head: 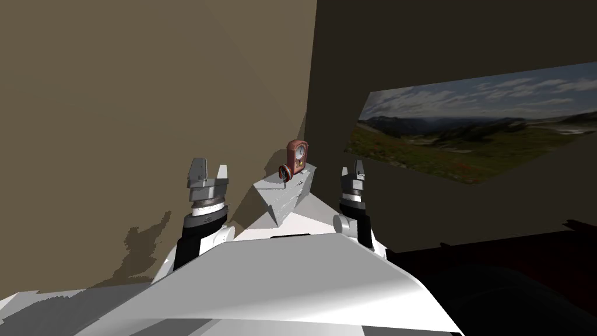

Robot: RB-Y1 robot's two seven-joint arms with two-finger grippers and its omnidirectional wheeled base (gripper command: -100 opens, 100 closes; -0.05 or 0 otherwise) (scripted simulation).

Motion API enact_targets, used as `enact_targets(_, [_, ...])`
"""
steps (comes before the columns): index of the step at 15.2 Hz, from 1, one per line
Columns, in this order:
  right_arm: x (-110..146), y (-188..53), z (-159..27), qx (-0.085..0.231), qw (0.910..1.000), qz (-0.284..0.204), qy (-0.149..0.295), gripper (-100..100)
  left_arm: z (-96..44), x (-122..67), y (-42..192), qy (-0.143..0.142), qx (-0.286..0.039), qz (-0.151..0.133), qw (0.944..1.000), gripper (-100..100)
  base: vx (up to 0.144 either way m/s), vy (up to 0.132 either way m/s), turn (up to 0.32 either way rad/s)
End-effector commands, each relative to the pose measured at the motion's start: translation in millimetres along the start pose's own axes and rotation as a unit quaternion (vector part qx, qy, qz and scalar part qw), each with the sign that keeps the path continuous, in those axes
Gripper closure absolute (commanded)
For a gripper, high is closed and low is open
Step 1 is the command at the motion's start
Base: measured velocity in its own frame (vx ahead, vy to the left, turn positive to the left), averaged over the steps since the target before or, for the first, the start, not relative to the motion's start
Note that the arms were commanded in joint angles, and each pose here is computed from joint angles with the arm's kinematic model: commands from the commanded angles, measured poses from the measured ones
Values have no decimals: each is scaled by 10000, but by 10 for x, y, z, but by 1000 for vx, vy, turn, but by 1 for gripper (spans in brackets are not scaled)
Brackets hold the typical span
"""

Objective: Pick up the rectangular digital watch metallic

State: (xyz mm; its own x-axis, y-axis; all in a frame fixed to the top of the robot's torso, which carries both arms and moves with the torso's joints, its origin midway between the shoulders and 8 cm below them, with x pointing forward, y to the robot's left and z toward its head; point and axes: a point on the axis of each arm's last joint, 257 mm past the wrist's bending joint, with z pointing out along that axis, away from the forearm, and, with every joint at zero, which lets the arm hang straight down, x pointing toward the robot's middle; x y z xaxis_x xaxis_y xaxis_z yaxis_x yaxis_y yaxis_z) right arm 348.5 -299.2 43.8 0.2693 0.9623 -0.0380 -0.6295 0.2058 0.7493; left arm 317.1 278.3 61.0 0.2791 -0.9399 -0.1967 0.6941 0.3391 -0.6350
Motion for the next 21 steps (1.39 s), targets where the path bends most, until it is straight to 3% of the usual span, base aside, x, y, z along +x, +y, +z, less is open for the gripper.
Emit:
enact_targets(1, [0, 0, 0, 0, 10000, 0, 0, 0, -3, 45, 22, 147, -23, 50, 9999, -100, 10, -9, 16])
enact_targets(8, [0, 0, -1, 1, 10000, 0, -1, 0, -109, 291, 386, 872, -544, 453, 9937, -100, 72, -64, 77])
enact_targets(9, [0, 0, -1, 1, 10000, 0, -1, 0, -109, 291, 386, 872, -544, 453, 9937, -100, 81, -85, 72])
enact_targets(12, [0, 0, -1, 1, 10000, 0, -1, 0, -217, 386, 652, 1156, -942, 693, 9864, -100, 106, -96, 105])
enact_targets(13, [0, 0, -1, 1, 10000, 0, -1, 0, -217, 386, 652, 1156, -942, 693, 9864, -100, 107, -114, 87])
enact_targets(16, [0, 0, -1, 1, 10000, 0, -1, 0, -371, 469, 955, 1432, -1404, 961, 9750, -100, 110, -125, 113])
enact_targets(17, [0, 0, -1, 1, 10000, 0, -1, 0, -371, 469, 957, 1433, -1408, 962, 9749, -100, 104, -137, 107])
enact_targets(19, [0, 0, -1, 1, 10000, 0, -1, 0, -498, 517, 1162, 1615, -1721, 1148, 9650, -100, 115, -122, 118])
enact_targets(20, [0, 0, -1, 1, 10000, 0, -1, 0, -502, 516, 1172, 1617, -1741, 1150, 9645, -100, 103, -124, 96])
enact_targets(21, [0, 0, -1, 0, 10000, 0, -1, 0, -575, 537, 1280, 1709, -1911, 1246, 9585, -100, 104, -119, 86])
